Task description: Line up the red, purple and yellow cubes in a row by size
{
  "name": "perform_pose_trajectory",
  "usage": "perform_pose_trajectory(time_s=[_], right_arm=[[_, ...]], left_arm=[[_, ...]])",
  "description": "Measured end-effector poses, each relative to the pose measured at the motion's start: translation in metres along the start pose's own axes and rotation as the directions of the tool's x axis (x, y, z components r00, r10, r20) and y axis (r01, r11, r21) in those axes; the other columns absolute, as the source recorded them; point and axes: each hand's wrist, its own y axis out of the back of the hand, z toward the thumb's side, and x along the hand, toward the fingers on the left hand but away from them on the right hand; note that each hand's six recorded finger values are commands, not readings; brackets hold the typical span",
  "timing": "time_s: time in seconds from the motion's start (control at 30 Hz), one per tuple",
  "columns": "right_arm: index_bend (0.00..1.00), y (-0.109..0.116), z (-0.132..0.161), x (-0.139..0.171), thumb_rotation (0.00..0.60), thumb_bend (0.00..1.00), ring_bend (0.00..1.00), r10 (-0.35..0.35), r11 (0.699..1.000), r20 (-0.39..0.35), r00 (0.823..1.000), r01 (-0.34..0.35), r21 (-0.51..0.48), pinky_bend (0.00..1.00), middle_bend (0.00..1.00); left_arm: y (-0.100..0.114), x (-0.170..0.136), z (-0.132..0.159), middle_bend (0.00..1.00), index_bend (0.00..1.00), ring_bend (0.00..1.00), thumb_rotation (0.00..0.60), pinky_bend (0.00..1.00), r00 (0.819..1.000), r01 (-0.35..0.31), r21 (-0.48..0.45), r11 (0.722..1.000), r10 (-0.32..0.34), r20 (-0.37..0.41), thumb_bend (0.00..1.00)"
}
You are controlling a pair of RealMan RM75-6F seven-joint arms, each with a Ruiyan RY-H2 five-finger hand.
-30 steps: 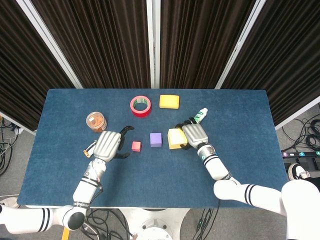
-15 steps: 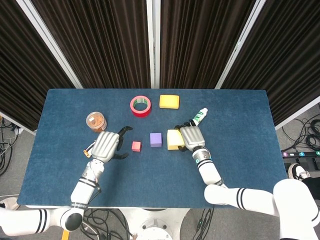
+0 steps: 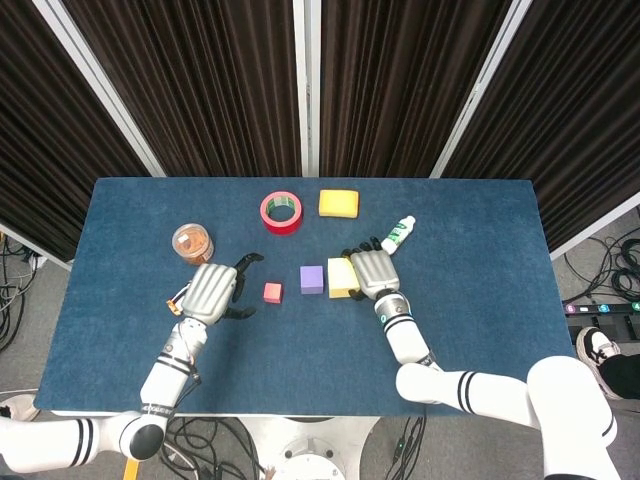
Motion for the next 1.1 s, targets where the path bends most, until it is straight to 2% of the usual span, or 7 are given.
perform_pose_trajectory(time_s=[0.23, 0.77, 0.87, 0.93, 1.1], right_arm=[[0.34, 0.000, 0.009, -0.003, 0.600, 0.24, 0.13, -0.005, 1.000, -0.016, 1.000, 0.005, 0.002, 0.00, 0.37], [0.21, 0.000, 0.019, -0.008, 0.600, 0.24, 0.08, 0.001, 1.000, -0.024, 1.000, -0.001, 0.010, 0.00, 0.31], [0.15, -0.001, 0.020, -0.009, 0.600, 0.24, 0.05, 0.007, 1.000, -0.024, 1.000, -0.006, 0.014, 0.00, 0.27], [0.07, -0.002, 0.021, -0.009, 0.600, 0.23, 0.02, 0.014, 1.000, -0.023, 1.000, -0.014, 0.015, 0.00, 0.22], [0.01, -0.001, 0.022, -0.008, 0.600, 0.23, 0.00, 0.023, 1.000, -0.027, 0.999, -0.022, 0.020, 0.00, 0.18]], left_arm=[[-0.001, 0.000, -0.002, 0.87, 0.28, 0.88, 0.600, 0.93, 1.000, 0.004, -0.001, 1.000, -0.004, -0.001, 0.16], [-0.001, 0.000, -0.004, 0.87, 0.28, 0.88, 0.600, 0.93, 1.000, 0.005, -0.009, 1.000, -0.005, -0.007, 0.16], [0.000, 0.000, -0.005, 0.87, 0.28, 0.88, 0.600, 0.93, 1.000, 0.003, -0.010, 1.000, -0.003, -0.009, 0.16], [0.000, 0.000, -0.006, 0.87, 0.27, 0.88, 0.600, 0.93, 1.000, 0.002, -0.008, 1.000, -0.002, -0.009, 0.16], [-0.001, 0.000, -0.005, 0.87, 0.27, 0.88, 0.600, 0.93, 1.000, 0.005, -0.010, 1.000, -0.005, -0.006, 0.16]])
